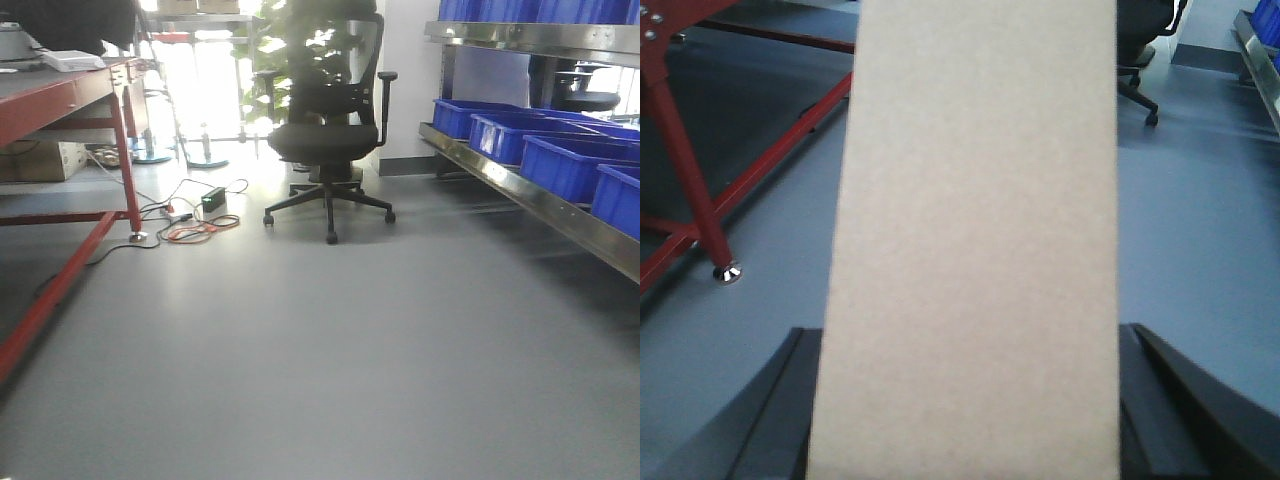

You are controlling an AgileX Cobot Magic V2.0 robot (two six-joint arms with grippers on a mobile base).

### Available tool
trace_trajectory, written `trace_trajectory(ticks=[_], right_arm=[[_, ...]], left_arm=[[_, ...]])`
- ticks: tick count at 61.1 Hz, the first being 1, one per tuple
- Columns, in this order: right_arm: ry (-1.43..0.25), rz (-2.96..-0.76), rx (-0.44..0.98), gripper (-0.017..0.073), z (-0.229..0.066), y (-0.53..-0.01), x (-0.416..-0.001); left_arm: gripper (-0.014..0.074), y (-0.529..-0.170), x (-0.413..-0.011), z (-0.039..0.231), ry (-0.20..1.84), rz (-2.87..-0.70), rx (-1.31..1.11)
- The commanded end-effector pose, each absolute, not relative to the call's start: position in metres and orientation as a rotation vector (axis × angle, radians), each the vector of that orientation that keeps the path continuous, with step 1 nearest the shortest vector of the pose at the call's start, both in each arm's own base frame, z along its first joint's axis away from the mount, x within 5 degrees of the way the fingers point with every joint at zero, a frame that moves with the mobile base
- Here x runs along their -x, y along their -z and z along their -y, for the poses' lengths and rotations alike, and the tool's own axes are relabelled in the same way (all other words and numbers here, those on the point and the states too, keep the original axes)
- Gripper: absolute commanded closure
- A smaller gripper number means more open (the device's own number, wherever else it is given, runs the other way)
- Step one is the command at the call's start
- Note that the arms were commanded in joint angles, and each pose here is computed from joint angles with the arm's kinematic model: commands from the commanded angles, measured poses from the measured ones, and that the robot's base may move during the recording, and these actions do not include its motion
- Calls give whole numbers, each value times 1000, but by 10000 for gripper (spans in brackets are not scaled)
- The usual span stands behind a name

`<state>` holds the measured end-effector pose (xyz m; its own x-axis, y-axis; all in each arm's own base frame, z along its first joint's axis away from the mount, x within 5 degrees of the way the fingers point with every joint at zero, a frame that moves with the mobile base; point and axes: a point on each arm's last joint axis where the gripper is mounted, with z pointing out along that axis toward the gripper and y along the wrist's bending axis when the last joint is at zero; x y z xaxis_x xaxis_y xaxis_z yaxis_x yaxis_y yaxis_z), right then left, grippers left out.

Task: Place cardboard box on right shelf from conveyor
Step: 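Drive toward the steel shelf with blue bins, box held in right gripper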

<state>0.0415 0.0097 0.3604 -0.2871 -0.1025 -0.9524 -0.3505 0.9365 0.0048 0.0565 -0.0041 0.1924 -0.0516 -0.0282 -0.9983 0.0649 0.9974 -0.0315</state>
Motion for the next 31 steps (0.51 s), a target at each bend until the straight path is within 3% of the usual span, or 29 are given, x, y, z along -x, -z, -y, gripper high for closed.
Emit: trace_trajectory(ticks=[1, 31], right_arm=[[-252, -1743, 327, 419, -11, -377, -43], [-252, -1741, 326, 419, -11, -377, -43]], left_arm=[[709, -198, -56, 4, 79, -1528, -19], [710, -198, -56, 4, 79, -1528, -19]])
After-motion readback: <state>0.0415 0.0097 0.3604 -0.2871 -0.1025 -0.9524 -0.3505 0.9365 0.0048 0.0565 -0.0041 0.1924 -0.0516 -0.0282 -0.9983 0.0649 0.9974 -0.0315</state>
